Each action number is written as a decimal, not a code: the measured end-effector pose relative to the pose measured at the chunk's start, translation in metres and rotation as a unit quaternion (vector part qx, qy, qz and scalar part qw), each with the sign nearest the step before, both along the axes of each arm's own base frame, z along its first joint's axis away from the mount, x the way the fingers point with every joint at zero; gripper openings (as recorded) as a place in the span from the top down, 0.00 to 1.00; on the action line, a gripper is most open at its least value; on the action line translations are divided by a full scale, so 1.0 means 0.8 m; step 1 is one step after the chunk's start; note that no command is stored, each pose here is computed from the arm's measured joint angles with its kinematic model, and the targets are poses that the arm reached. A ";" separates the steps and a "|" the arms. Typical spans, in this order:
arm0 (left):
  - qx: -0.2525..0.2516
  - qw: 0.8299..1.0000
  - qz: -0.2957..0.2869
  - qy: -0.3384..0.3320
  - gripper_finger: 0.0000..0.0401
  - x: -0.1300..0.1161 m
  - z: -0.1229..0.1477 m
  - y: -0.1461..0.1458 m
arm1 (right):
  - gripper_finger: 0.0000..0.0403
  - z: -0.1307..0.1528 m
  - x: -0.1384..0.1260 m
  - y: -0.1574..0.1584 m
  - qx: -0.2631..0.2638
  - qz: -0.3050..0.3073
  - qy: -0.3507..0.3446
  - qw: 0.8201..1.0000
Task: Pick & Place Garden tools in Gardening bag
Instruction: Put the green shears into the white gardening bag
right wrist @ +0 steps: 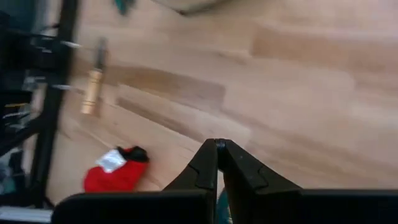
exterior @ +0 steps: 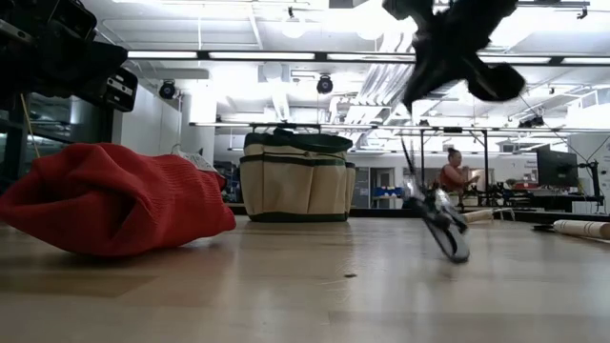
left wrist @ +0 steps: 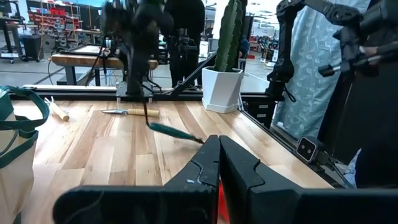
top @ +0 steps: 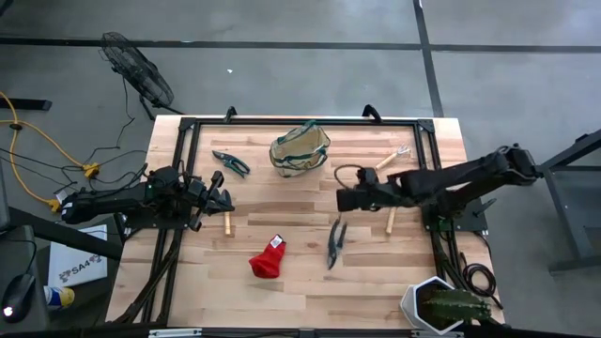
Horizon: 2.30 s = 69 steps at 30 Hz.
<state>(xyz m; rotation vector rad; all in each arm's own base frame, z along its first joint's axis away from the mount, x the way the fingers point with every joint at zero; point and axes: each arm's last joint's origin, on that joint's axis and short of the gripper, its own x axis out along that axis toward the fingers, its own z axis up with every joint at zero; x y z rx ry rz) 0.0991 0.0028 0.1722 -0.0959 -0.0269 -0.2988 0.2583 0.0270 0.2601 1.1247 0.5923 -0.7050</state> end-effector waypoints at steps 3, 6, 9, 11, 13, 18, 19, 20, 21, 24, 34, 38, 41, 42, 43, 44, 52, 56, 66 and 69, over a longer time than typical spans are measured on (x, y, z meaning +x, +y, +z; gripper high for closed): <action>0.000 1.000 0.000 0.000 1.00 0.000 0.000 0.000 | 0.99 0.021 0.004 -0.012 -0.042 0.025 -0.013 0.999; 0.000 1.000 0.001 0.000 1.00 0.000 0.000 0.000 | 0.99 0.044 0.009 -0.024 -0.081 0.054 -0.027 0.995; 0.000 1.000 0.002 0.000 1.00 0.000 0.000 0.000 | 0.99 0.064 0.012 -0.037 -0.115 0.081 -0.038 0.989; 0.000 1.000 0.002 0.000 1.00 0.000 0.000 0.000 | 0.99 0.077 0.014 -0.045 -0.135 0.099 -0.045 0.985; 0.000 1.000 0.002 0.000 1.00 0.000 0.000 0.000 | 0.99 0.090 0.015 -0.052 -0.156 0.114 -0.052 0.980; 0.000 1.000 0.001 0.000 1.00 0.000 0.000 0.000 | 0.99 0.112 0.014 -0.075 -0.197 0.129 -0.060 0.970; 0.000 1.000 0.001 0.000 1.00 0.000 0.000 0.000 | 0.99 0.115 0.013 -0.080 -0.202 0.132 -0.061 0.968; 0.000 1.000 0.002 0.000 1.00 0.000 0.000 0.000 | 0.99 0.118 0.013 -0.084 -0.209 0.135 -0.061 0.967; 0.000 1.000 0.002 0.000 1.00 0.000 0.000 0.000 | 0.99 0.120 0.012 -0.089 -0.214 0.138 -0.061 0.965; 0.000 1.000 0.002 0.000 1.00 0.000 0.000 0.000 | 0.99 0.124 0.010 -0.101 -0.226 0.148 -0.060 0.961; 0.000 1.000 0.001 0.000 1.00 0.000 0.000 0.000 | 0.99 0.132 -0.001 -0.138 -0.253 0.156 -0.056 0.953; 0.000 1.000 0.001 0.000 1.00 0.000 0.000 0.000 | 0.99 0.136 -0.009 -0.148 -0.262 0.160 -0.060 0.950; 0.000 1.000 -0.001 0.000 1.00 0.000 0.000 0.000 | 0.99 0.142 -0.018 -0.154 -0.273 0.157 -0.064 0.947; 0.000 1.000 -0.001 0.000 1.00 0.000 0.000 0.000 | 0.99 0.145 -0.022 -0.156 -0.279 0.155 -0.065 0.946; 0.000 1.000 -0.001 0.000 1.00 0.000 0.000 0.000 | 0.99 0.147 -0.027 -0.159 -0.284 0.151 -0.066 0.944; 0.000 1.000 -0.001 0.000 1.00 0.000 0.000 0.000 | 0.99 0.150 -0.031 -0.161 -0.290 0.148 -0.068 0.943; 0.000 1.000 0.000 0.000 1.00 0.000 0.000 0.000 | 0.99 0.170 -0.054 -0.179 -0.335 0.149 -0.103 0.925; 0.000 1.000 0.000 0.000 1.00 0.000 0.000 0.000 | 0.99 0.176 -0.057 -0.188 -0.368 0.159 -0.115 0.909; 0.000 1.000 0.000 0.000 1.00 0.000 0.000 0.000 | 0.99 0.196 -0.069 -0.214 -0.451 0.164 -0.159 0.863; 0.000 1.000 0.002 0.000 1.00 0.000 0.000 0.000 | 0.99 0.200 -0.074 -0.221 -0.462 0.174 -0.176 0.852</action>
